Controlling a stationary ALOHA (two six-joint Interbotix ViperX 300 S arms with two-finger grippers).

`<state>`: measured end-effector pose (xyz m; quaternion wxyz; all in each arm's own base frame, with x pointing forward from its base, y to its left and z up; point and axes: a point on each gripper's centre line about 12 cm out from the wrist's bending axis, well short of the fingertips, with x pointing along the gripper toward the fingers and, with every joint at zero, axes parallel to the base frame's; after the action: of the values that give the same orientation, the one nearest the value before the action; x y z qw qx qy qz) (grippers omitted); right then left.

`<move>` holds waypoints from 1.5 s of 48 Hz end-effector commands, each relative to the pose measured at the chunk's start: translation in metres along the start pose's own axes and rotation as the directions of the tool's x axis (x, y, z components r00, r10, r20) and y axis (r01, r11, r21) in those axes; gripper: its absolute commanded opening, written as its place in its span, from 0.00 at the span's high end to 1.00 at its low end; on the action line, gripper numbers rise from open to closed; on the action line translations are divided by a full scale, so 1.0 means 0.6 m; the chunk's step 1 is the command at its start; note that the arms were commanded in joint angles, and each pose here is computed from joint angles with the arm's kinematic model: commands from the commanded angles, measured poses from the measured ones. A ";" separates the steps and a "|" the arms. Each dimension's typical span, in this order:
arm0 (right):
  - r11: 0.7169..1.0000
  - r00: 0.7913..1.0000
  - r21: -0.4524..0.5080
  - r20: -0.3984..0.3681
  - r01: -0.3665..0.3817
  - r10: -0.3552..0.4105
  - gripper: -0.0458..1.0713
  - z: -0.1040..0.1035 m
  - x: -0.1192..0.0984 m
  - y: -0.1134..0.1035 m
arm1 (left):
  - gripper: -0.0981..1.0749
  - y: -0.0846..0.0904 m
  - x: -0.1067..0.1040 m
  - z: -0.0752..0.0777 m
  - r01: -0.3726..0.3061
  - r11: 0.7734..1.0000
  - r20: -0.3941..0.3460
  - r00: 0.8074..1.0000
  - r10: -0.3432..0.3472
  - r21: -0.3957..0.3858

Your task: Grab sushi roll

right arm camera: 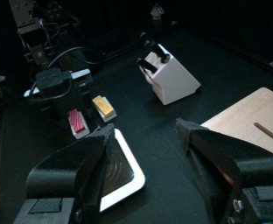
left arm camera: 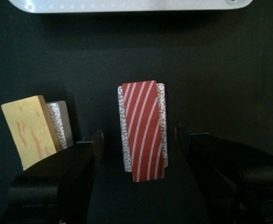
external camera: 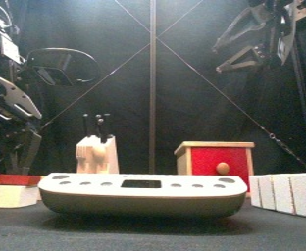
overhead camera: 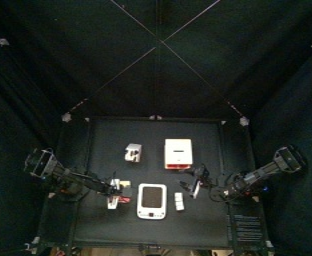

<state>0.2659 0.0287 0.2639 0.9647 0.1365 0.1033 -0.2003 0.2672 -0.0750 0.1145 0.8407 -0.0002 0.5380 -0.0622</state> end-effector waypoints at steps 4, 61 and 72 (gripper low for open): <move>0.996 0.999 0.087 -0.028 0.031 -0.029 0.15 0.008 0.001 0.000 | 0.08 -0.002 -0.014 0.024 0.000 1.000 0.055 0.998 -0.001 0.021; 0.696 0.716 0.378 -0.639 0.610 -0.280 0.15 -0.142 0.100 0.064 | 0.08 -0.003 -0.085 0.034 -0.033 0.979 0.329 0.944 -0.035 0.200; 0.609 0.615 0.335 -0.716 0.719 -0.332 0.15 -0.167 0.097 0.080 | 0.08 0.007 -0.085 0.034 -0.051 0.978 0.331 0.943 -0.019 0.202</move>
<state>0.3221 0.0745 0.1573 0.6894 0.4319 0.3629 -0.4545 0.2607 -0.0679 0.1626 0.9095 0.0807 0.3924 -0.1112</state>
